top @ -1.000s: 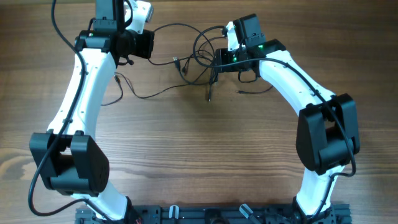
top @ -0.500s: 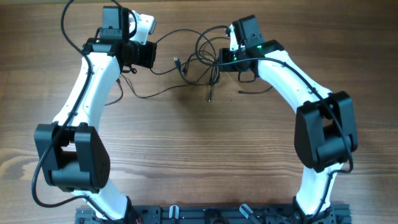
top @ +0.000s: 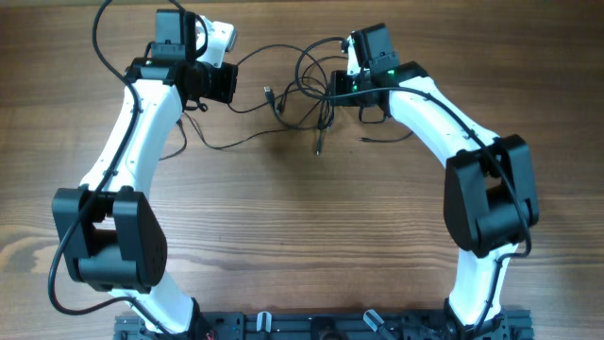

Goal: Untangle cables

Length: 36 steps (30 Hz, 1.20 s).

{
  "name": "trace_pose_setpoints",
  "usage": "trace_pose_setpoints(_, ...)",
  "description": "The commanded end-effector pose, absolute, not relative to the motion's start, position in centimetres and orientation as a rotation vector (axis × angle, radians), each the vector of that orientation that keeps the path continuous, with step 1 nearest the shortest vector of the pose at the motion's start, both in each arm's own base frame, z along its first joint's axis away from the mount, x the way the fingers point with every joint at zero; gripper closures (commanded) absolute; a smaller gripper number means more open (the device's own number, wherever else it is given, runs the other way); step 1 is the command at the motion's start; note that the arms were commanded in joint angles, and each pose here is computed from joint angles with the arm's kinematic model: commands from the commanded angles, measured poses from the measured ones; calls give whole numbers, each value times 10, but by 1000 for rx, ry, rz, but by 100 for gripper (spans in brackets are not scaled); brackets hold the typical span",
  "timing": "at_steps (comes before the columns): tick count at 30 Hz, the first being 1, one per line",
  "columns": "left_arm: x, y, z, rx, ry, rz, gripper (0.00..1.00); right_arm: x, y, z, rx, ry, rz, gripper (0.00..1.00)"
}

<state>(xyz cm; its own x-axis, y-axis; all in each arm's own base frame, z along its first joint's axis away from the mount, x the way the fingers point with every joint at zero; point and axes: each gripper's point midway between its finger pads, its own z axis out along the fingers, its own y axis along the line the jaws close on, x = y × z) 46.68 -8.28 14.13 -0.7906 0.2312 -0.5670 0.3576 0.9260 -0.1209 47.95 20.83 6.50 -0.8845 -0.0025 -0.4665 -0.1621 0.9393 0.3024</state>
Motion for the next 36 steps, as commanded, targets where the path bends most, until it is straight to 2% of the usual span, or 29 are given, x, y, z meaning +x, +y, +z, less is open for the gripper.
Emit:
trace_pose_setpoints(1,464,-80,135,399,2540,-306,96,479,205,37,-102,2663,420,53)
trace_pose_setpoints(7,464,-80,134,399,2542,-306,96,478,205,30,-107,2675,419,56)
trace_pose_setpoints(14,463,-80,134,399,2545,-307,96,479,205,31,-105,2673,421,65)
trace_pose_setpoints(24,460,-79,132,399,2561,-310,96,474,205,25,-106,2686,426,66)
trace_pose_setpoints(28,460,-80,132,399,2560,-310,96,471,208,22,-113,2690,456,77)
trace_pose_setpoints(31,460,-79,132,398,2561,-310,96,472,208,23,-99,2689,463,95)
trace_pose_setpoints(36,460,-80,132,399,2561,-311,96,475,213,40,-95,2655,515,95)
